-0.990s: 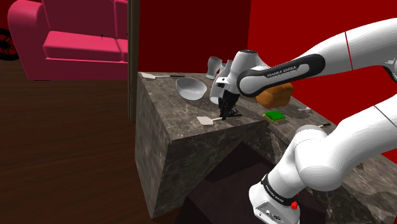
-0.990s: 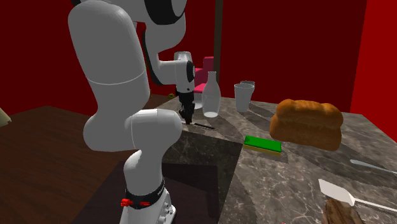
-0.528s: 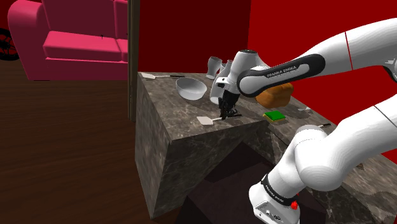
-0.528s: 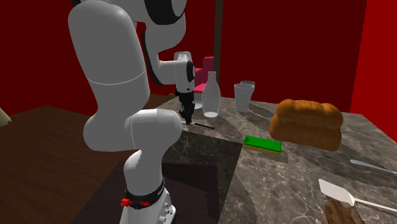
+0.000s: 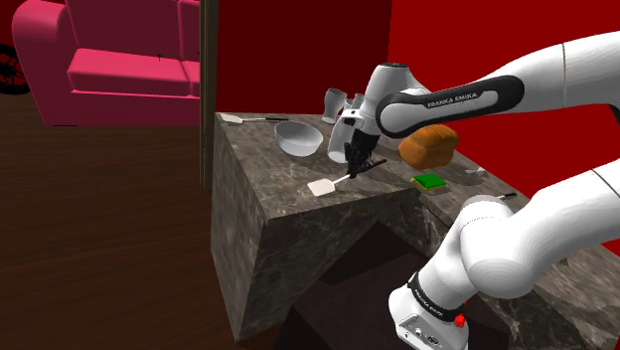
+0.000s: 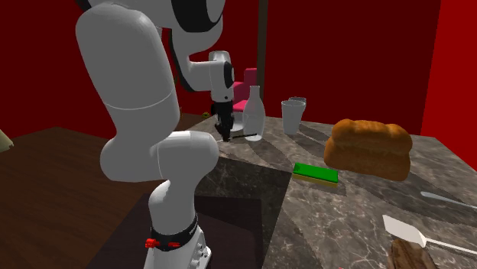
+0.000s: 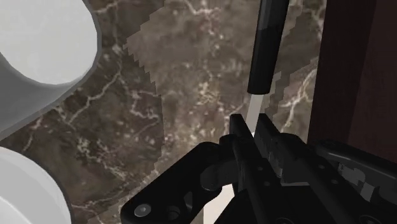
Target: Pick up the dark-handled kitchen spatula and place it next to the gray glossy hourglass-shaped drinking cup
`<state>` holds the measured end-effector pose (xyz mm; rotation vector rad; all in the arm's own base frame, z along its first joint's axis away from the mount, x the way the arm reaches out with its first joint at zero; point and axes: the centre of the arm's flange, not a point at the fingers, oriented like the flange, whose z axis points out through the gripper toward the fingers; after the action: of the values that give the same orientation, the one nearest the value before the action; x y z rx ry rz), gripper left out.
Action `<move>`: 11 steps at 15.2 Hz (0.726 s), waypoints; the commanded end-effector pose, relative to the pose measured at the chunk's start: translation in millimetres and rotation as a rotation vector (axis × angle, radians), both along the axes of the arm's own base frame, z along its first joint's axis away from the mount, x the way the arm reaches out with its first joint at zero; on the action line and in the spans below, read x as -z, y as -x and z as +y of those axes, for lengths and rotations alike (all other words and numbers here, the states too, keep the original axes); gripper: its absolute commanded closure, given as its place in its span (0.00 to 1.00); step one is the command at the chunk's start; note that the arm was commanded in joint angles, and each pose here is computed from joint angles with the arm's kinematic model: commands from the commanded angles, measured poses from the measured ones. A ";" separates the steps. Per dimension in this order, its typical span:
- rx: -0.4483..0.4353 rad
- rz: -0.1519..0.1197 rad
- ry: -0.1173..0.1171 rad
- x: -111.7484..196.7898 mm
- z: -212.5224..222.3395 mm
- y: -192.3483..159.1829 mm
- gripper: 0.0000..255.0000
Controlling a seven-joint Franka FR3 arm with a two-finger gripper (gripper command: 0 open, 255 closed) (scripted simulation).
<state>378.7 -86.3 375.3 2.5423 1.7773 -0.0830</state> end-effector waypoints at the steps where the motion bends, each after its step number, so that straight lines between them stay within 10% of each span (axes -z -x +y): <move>1: 0.000 0.001 0.000 -10.7 0.3 1.2 1.00; 11: 0.000 0.001 0.000 -63.5 0.3 1.2 1.00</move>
<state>377.9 -86.7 433.4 2.5421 1.7773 -0.0833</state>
